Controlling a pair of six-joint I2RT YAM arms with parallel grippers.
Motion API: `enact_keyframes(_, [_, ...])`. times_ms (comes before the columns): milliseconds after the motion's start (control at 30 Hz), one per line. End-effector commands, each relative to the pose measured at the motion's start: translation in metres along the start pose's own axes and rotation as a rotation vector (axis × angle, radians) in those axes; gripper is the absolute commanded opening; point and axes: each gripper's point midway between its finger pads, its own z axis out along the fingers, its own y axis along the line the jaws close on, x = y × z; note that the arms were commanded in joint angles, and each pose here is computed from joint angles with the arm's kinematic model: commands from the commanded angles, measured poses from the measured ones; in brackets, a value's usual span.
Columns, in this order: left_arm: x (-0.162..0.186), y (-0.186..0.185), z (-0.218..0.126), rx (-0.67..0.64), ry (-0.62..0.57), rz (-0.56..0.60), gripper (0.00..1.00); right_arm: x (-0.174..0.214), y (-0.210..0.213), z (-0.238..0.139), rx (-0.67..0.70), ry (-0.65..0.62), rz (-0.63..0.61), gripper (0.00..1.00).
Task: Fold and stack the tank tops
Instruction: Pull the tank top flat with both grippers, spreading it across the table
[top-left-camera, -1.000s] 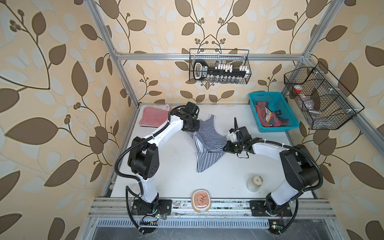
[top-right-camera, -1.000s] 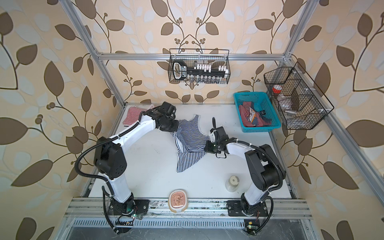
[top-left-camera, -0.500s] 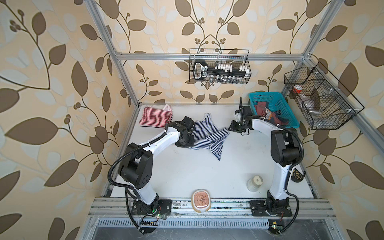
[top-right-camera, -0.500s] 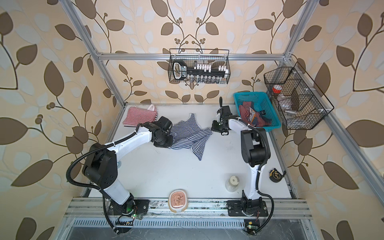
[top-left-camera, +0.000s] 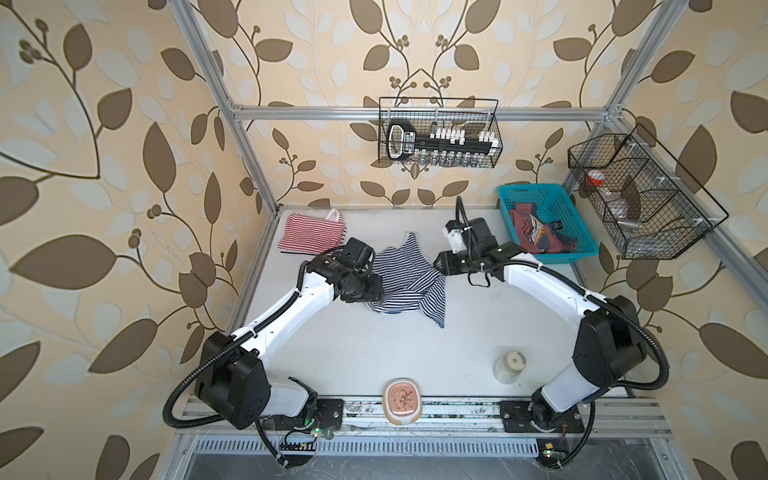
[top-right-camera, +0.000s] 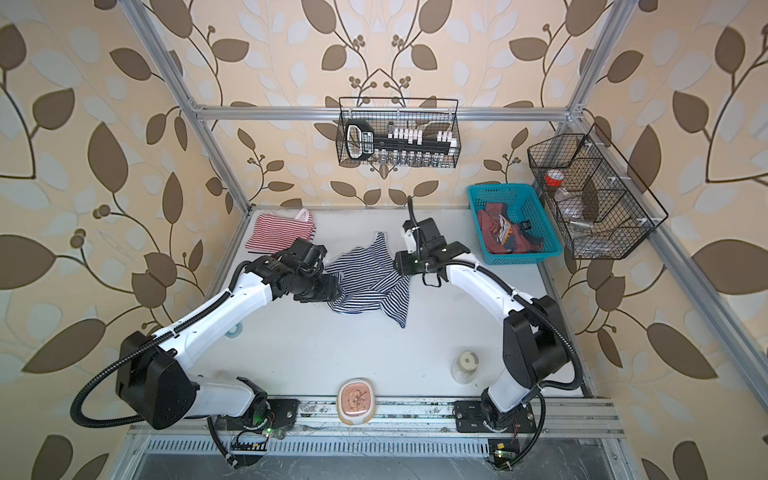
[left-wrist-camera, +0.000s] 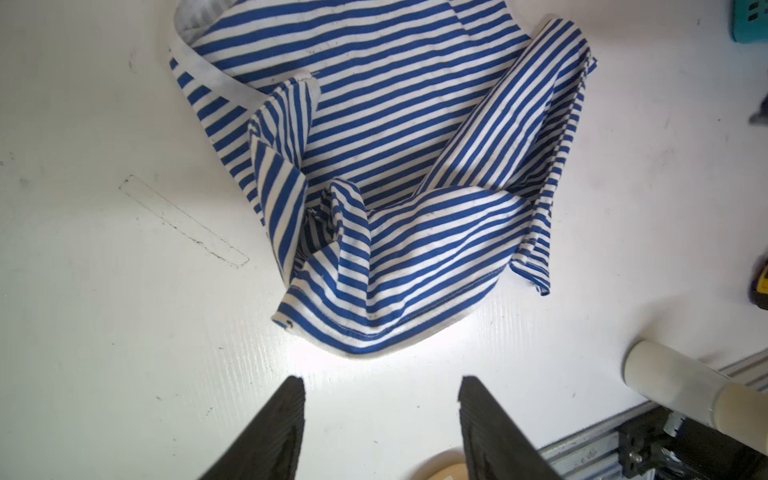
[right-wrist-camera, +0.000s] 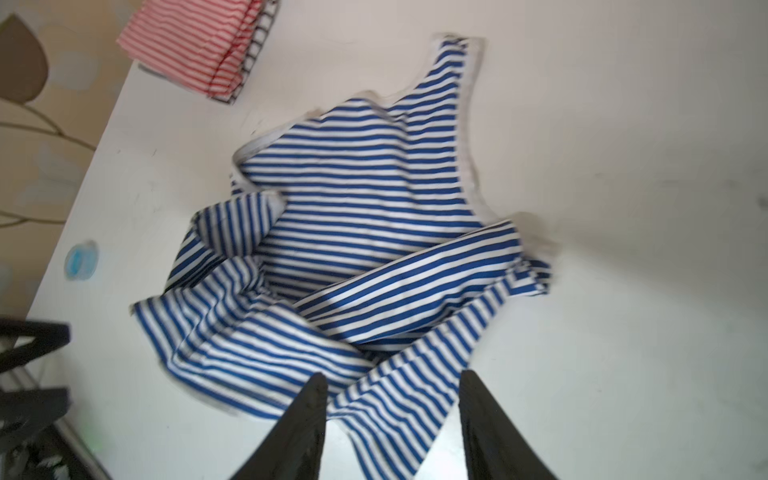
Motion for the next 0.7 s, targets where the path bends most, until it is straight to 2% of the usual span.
enact_keyframes(0, [-0.007,0.017,0.008,-0.129,0.016,0.027,0.61,0.041,0.002,0.023,0.037,0.139,0.006,0.53])
enact_keyframes(100, [-0.012,0.027,0.024,-0.202,0.044,0.03,0.6,0.058,0.017,0.033,0.028,0.185,-0.005,0.54])
enact_keyframes(267, [-0.016,0.032,0.04,-0.236,0.057,0.024,0.6,0.074,0.036,0.045,0.007,0.218,-0.012,0.54])
enact_keyframes(300, [-0.016,0.033,0.042,-0.242,0.059,0.021,0.6,0.085,0.035,0.049,0.009,0.244,-0.008,0.54])
enact_keyframes(667, [-0.011,0.035,0.053,-0.222,0.072,-0.001,0.52,0.108,0.031,0.058,0.009,0.286,0.035,0.55])
